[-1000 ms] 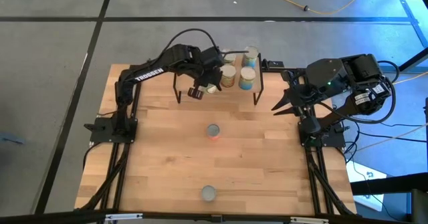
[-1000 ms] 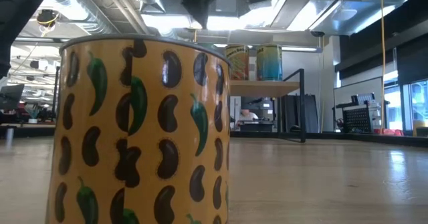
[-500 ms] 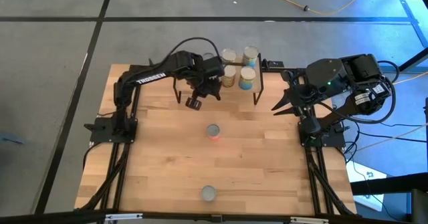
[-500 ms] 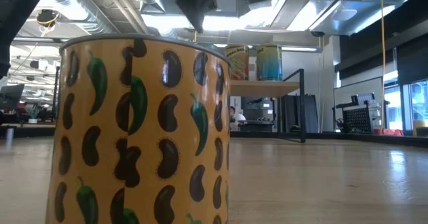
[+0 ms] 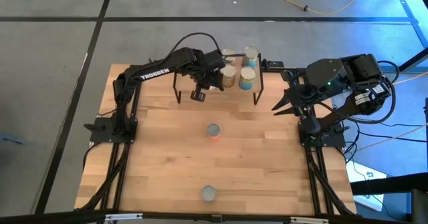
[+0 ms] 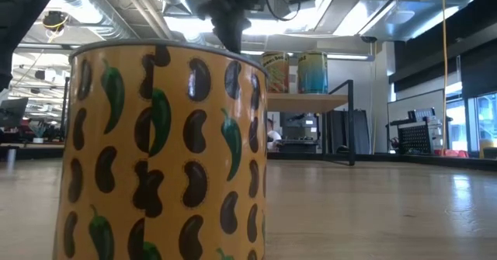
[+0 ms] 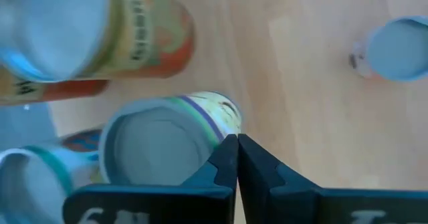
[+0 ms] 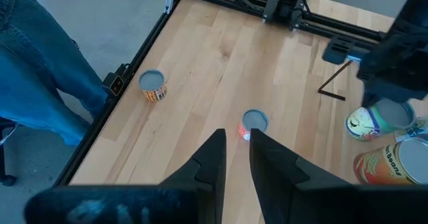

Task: Pick and place cans onto a shelf
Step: Put the canned chicken soup on the shelf, then move the small canned oranges the shelf

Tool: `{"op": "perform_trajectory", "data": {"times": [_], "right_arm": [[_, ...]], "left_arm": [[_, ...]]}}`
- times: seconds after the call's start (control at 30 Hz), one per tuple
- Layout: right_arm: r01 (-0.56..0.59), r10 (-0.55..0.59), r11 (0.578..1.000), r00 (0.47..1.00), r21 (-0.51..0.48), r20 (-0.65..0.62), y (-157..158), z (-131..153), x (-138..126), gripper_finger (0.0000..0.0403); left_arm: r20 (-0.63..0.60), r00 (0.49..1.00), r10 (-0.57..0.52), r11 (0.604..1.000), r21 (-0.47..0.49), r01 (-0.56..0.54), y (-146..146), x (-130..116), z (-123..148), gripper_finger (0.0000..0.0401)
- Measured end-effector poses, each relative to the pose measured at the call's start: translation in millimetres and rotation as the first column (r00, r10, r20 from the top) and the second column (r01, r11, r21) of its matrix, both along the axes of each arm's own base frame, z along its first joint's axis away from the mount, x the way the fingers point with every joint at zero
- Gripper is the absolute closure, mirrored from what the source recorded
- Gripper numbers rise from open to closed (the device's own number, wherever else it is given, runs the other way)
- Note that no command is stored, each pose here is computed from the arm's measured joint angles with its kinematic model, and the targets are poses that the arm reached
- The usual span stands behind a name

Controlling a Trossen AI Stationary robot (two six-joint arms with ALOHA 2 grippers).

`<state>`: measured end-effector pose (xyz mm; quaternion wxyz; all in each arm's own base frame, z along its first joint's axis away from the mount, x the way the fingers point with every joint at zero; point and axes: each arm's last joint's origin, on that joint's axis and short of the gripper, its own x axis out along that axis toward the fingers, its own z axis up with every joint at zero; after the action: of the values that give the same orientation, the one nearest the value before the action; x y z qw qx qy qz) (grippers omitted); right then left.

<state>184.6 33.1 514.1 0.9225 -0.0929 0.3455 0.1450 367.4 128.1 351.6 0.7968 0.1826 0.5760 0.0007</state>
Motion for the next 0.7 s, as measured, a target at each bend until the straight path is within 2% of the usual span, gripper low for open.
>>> {"op": "perform_trajectory", "data": {"times": [0.17,0.27,0.47,0.7], "right_arm": [[0.0,0.0,1.0,1.0,0.0,0.0,0,0,0,0.0334],[0.0,0.0,1.0,1.0,0.0,-0.001,0,0,0,0.0334],[0.0,0.0,1.0,1.0,-0.001,-0.006,0,-1,1,0.0334],[0.005,-0.005,1.0,0.998,-0.005,-0.056,1,-7,6,0.0334]], "left_arm": [[0.011,1.0,0.022,1.0,0.002,-0.022,6,-1,0,0.0401],[0.008,1.0,0.021,0.999,-0.031,-0.021,0,-1,0,0.0401],[0.03,0.999,-0.024,0.99,-0.138,0.028,-35,-16,21,0.0401],[0.101,0.995,0.023,0.952,-0.306,0.009,-80,-42,53,0.0401]]}}
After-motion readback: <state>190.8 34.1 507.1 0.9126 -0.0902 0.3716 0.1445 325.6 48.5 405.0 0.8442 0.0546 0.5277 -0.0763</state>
